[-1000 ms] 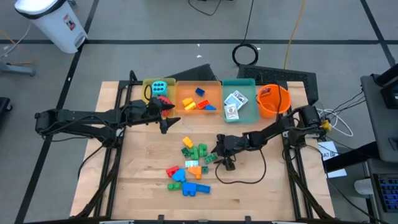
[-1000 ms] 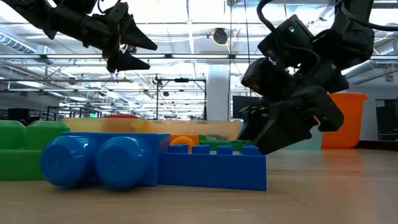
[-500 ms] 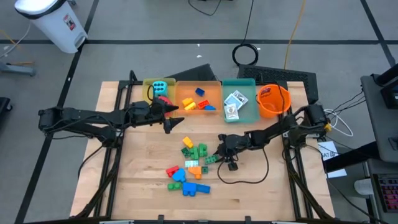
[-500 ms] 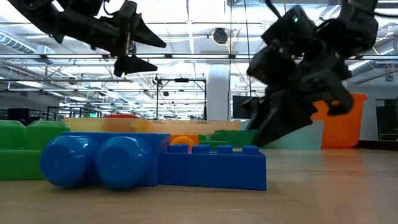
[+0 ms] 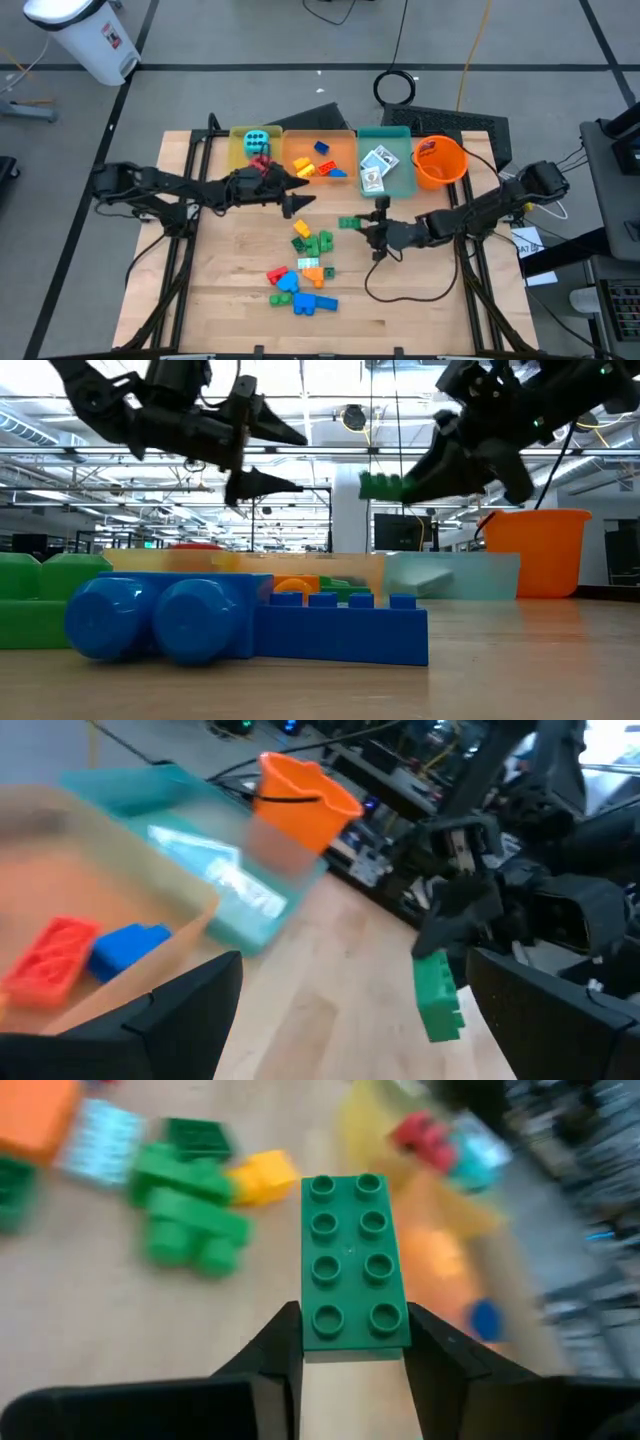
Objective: Pick & Place Toys
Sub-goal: Put the green game piece into the orange bin
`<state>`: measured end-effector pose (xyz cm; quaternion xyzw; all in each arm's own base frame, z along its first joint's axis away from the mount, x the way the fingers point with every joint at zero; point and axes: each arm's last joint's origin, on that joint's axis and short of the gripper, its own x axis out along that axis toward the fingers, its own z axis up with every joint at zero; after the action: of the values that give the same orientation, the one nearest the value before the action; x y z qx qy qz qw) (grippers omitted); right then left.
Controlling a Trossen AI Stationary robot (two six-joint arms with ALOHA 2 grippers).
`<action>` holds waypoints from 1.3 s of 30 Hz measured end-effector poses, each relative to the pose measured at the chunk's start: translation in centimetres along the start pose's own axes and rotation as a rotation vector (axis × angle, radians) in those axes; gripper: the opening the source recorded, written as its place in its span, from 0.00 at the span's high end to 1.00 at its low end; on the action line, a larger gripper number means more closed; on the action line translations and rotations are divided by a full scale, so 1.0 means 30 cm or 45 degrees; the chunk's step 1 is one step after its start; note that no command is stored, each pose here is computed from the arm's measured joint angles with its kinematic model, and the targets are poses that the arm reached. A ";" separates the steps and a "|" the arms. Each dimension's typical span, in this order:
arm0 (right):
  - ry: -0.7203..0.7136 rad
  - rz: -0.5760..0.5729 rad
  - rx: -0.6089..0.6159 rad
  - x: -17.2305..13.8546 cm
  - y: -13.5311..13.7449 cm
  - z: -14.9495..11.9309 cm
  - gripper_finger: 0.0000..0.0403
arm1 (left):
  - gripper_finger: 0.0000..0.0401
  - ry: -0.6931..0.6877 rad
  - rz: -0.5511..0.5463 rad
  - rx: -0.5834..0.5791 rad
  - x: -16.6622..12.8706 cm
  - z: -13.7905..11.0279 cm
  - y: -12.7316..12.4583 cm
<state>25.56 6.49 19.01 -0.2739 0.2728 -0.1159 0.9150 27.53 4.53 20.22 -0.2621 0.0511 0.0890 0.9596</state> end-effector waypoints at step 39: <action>-0.053 -0.367 -0.101 -0.009 -0.016 0.051 0.76 | 0.73 0.125 -0.192 0.101 0.303 -0.024 -0.158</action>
<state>26.16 6.87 20.48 -0.3485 0.2158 -0.2293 0.8828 37.33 1.47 20.62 -0.2310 0.0815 0.0014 0.9695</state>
